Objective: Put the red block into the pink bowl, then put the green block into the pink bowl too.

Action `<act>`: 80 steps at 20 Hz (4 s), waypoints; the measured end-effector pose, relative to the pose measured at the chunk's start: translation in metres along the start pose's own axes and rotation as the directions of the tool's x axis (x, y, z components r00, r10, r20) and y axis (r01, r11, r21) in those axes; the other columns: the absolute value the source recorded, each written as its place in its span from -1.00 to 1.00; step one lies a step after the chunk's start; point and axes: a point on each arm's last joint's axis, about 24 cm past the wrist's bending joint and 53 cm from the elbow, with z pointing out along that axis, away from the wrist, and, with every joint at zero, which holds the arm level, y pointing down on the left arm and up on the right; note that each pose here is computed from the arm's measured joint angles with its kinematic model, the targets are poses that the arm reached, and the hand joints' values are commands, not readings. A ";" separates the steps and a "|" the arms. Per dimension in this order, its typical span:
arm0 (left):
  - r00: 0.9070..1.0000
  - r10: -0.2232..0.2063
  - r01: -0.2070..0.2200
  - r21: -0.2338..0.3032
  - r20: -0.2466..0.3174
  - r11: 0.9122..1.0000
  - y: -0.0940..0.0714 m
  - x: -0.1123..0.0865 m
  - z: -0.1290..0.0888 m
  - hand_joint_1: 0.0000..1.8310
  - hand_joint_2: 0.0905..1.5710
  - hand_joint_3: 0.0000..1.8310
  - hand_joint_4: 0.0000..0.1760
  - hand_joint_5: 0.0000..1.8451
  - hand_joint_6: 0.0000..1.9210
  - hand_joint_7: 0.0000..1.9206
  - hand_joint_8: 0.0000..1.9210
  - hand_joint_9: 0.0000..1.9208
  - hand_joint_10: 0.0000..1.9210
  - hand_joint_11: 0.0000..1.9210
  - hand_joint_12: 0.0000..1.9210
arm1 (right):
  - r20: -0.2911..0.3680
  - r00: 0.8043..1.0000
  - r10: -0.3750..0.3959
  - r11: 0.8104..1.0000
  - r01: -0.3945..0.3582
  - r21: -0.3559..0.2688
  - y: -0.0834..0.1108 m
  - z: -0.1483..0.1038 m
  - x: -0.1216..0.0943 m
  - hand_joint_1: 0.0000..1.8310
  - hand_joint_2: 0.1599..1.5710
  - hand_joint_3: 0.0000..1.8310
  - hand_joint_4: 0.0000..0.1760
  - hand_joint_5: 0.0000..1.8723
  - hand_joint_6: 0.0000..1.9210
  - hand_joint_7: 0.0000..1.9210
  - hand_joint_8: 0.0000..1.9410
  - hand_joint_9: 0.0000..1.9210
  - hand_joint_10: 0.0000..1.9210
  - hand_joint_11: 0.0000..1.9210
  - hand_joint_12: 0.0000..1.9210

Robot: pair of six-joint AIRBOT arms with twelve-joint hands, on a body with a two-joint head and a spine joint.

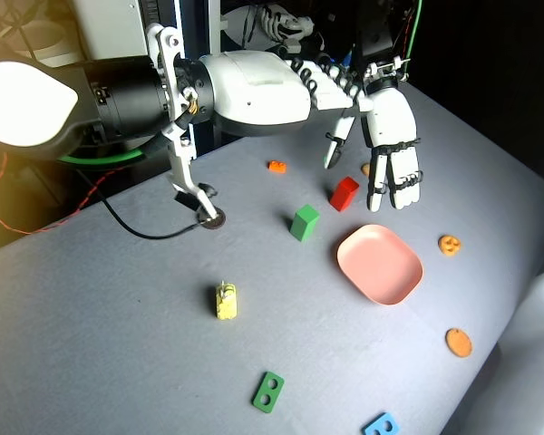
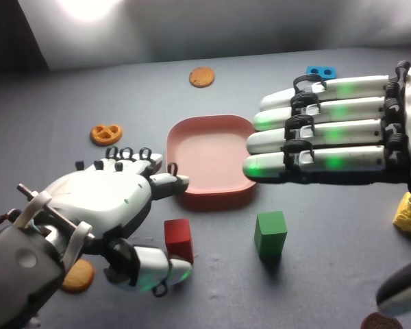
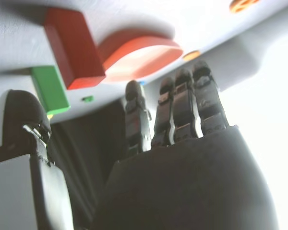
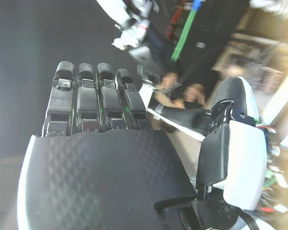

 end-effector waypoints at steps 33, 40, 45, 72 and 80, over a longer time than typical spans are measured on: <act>1.000 -0.010 0.010 -0.016 -0.013 1.000 0.009 0.016 0.017 -0.20 0.28 -1.00 0.60 -0.52 -0.97 -0.96 -0.99 -1.00 -1.00 -1.00 -1.00 | 0.067 0.997 0.028 0.930 -0.050 0.363 -0.053 -0.007 -0.009 -0.77 0.16 -1.00 -1.00 -0.92 -1.00 -0.90 -1.00 -0.94 -1.00 -1.00 -0.76; 1.000 -0.009 0.009 -0.016 -0.008 1.000 0.010 0.015 0.019 -0.22 0.29 -1.00 0.38 -0.48 -0.98 -0.92 -0.99 -1.00 -1.00 -0.99 -1.00 | 0.066 0.997 0.028 0.930 -0.050 0.363 -0.053 -0.007 -0.009 -0.68 0.13 -1.00 -1.00 -0.89 -1.00 -0.87 -1.00 -0.90 -0.99 -1.00 -0.66; 1.000 -0.010 0.010 -0.015 -0.011 1.000 0.009 0.016 0.020 -0.13 0.25 -1.00 0.18 -0.36 -0.98 -0.87 -1.00 -1.00 -1.00 -0.99 -0.99 | 0.066 0.997 0.027 0.930 -0.049 0.363 -0.053 -0.007 -0.009 -0.77 0.16 -1.00 -1.00 -0.94 -1.00 -0.91 -1.00 -0.96 -1.00 -1.00 -0.81; 0.999 -0.053 0.053 -0.010 -0.005 0.999 0.002 0.010 0.028 0.03 0.19 -1.00 0.03 0.01 -1.00 -0.72 -1.00 -0.95 -1.00 -1.00 -0.82 | 0.066 0.997 0.028 0.930 -0.050 0.363 -0.053 -0.007 -0.009 -0.74 0.15 -1.00 -1.00 -0.91 -1.00 -0.88 -1.00 -0.92 -1.00 -1.00 -0.75; 0.998 -0.067 0.068 -0.006 0.005 0.998 -0.001 0.006 0.029 -0.05 0.23 -0.99 0.34 -0.05 -1.00 -0.74 -1.00 -0.96 -1.00 -1.00 -0.84 | 0.066 0.997 0.027 0.930 -0.050 0.364 -0.053 -0.007 -0.009 -0.72 0.14 -1.00 -1.00 -0.90 -1.00 -0.88 -1.00 -0.92 -1.00 -1.00 -0.74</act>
